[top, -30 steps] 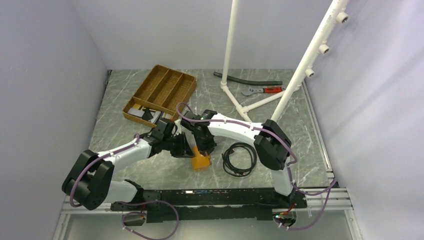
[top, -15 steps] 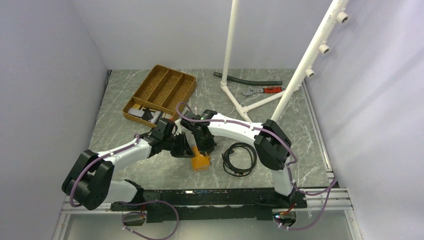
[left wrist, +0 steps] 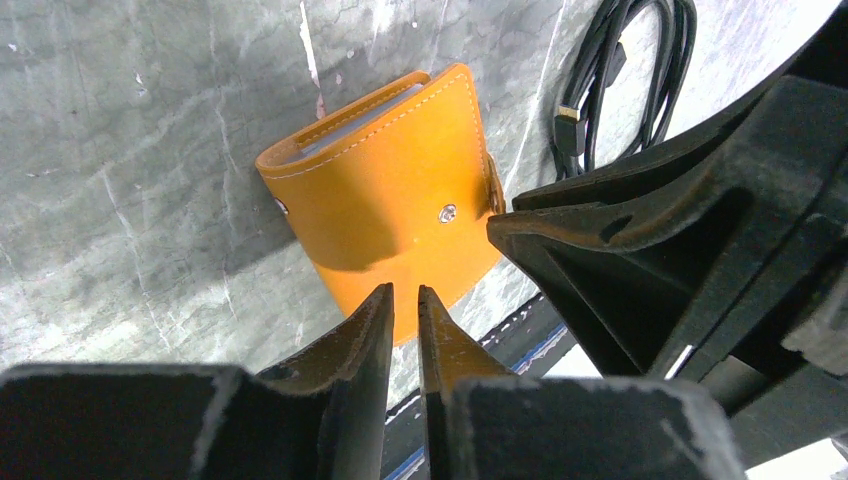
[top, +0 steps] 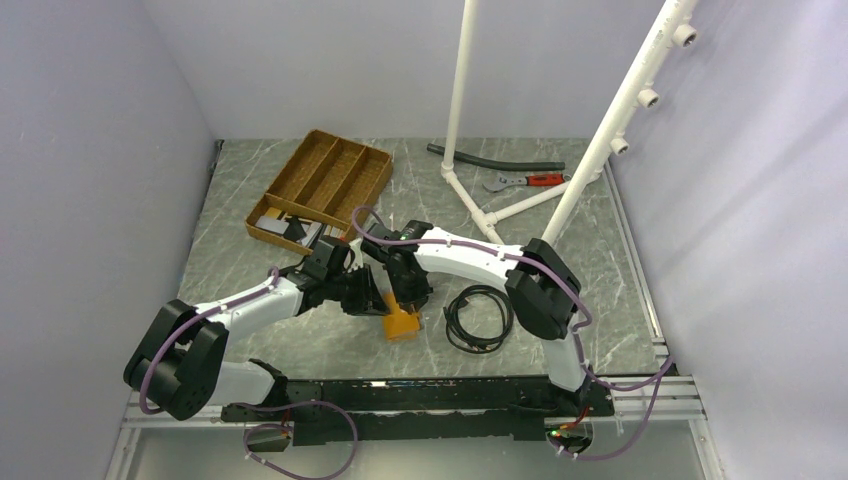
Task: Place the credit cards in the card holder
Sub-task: Close the card holder at the center of the board.
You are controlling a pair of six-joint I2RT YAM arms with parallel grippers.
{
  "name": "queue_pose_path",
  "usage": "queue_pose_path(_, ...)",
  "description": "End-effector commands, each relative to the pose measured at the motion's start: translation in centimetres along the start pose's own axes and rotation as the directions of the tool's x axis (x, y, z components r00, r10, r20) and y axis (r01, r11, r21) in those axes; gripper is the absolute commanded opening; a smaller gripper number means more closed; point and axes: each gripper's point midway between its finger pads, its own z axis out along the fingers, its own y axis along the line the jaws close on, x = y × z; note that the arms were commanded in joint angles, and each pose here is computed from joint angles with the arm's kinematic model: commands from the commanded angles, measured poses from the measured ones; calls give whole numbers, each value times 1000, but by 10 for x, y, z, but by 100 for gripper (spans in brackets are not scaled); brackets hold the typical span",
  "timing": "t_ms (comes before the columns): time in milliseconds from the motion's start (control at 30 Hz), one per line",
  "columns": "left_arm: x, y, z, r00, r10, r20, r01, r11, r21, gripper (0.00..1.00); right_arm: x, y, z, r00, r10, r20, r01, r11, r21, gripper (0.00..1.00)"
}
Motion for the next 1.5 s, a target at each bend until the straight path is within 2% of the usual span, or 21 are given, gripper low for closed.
queue_pose_path(0, -6, -6, -2, 999, 28, 15, -29, 999, 24, 20, 0, 0, 4, 1000, -4, -9, 4, 1000, -10, 21)
queue_pose_path(200, -6, -6, -1, 1000, 26, 13, -26, 999, 27, 20, 1, -1, 5, 1000, 0, -6, 0, 1000, -14, 10)
queue_pose_path(300, -6, -6, 0, 1000, 26, 11, -27, 999, 27, 20, 0, -3, 2, 1000, 4, 5, -4, 1000, -11, 0)
queue_pose_path(400, -6, -5, 0, 1000, 23, 10, -23, 999, 26, 20, -3, -1, -7, 999, 6, 36, -4, 999, -42, 0)
queue_pose_path(567, -12, -6, 2, 1000, 14, 11, -15, 999, 35, 20, -11, 7, -20, 994, 53, 94, -29, 970, -241, 0)
queue_pose_path(700, -16, -6, 4, 1000, 16, 10, -16, 999, 31, 21, -14, 1, -23, 990, 81, 119, -38, 944, -327, 0)
queue_pose_path(900, -17, -7, 6, 1000, 17, 1, -17, 999, 35, 27, -19, 3, -29, 983, 68, 171, 16, 895, -446, 0)
queue_pose_path(1100, -16, -6, 6, 1000, 16, -4, -16, 999, 30, 32, -24, 9, -30, 975, 51, 214, 71, 848, -524, 0)
queue_pose_path(1367, -9, 3, 7, 1000, -2, -17, 2, 1000, 0, 34, -23, 11, -23, 974, 47, 220, 92, 808, -582, 0)
queue_pose_path(1467, -6, 4, 5, 1000, -15, -15, 15, 1000, 2, 40, -22, 11, -21, 975, 43, 217, 97, 799, -594, 0)
